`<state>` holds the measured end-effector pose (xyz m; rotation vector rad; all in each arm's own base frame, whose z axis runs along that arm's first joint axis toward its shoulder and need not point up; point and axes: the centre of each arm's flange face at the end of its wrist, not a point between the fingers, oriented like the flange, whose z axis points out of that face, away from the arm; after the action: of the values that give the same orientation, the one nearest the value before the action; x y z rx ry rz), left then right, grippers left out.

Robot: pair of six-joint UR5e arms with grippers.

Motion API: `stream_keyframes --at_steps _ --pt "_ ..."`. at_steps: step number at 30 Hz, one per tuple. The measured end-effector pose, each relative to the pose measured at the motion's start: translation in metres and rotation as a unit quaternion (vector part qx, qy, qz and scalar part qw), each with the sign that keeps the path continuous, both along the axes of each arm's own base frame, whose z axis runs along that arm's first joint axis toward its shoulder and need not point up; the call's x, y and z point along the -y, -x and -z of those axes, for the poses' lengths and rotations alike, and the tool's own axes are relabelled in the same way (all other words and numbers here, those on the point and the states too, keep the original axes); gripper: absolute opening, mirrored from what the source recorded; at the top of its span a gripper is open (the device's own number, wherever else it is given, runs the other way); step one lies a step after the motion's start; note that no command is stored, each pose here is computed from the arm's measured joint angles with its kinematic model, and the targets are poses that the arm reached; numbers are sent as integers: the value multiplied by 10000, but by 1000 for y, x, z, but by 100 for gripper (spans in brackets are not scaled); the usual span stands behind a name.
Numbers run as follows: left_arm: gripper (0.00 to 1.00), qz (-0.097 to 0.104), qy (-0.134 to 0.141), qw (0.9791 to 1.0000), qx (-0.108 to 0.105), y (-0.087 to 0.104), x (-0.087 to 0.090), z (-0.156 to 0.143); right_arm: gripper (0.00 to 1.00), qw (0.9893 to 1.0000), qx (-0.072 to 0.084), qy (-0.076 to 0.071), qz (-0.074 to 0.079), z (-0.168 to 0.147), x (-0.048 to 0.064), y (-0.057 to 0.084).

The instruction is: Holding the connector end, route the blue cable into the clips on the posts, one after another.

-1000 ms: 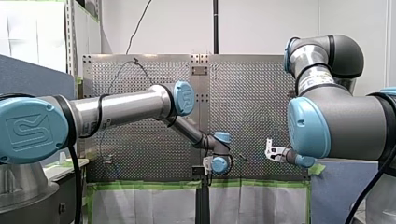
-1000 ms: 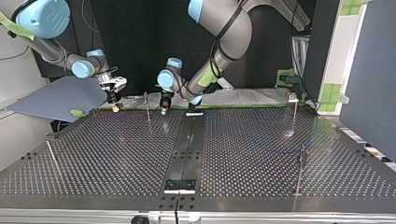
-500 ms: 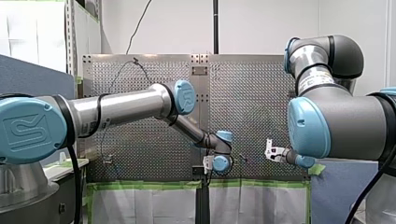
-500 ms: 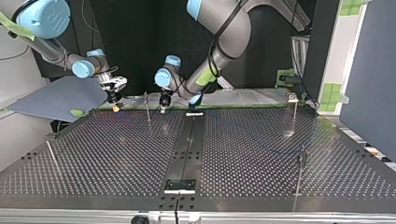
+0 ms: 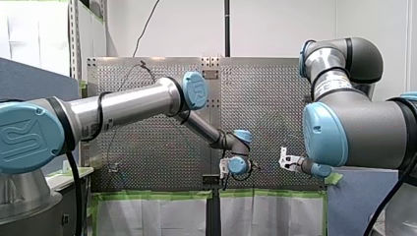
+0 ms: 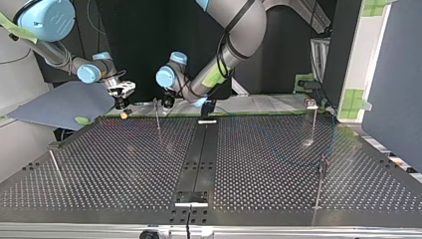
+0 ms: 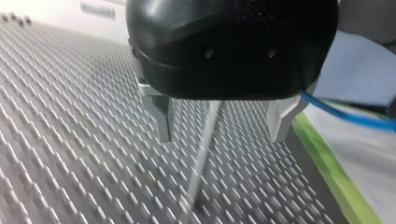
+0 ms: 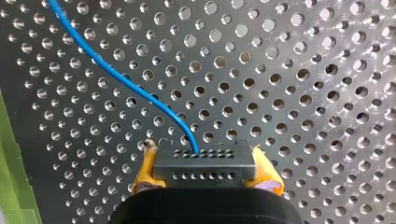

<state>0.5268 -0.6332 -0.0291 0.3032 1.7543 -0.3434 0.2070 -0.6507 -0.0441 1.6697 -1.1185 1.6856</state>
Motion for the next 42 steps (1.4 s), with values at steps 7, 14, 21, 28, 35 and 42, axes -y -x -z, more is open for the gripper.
stream_keyframes --at_steps 7,14,21,28,35,42 --pt "100 143 172 9996 185 19 12 -27 0 10000 -1 -19 5 0 0 1" --pt "100 128 64 9999 48 33 3 -16 0 10000 -11 -32 11 1 0 2" --pt "100 118 -161 9996 -204 48 -13 9 0 10000 -26 -54 9 1 -1 1" --pt "100 254 -333 9982 -431 65 -25 30 0 10000 -42 -74 8 2 -2 1" --pt "100 525 -222 9976 -403 71 -18 33 0 9999 -45 -87 24 2 -2 2" --pt "100 623 -31 9978 -231 68 -12 30 0 9999 -45 -89 30 2 -2 2"
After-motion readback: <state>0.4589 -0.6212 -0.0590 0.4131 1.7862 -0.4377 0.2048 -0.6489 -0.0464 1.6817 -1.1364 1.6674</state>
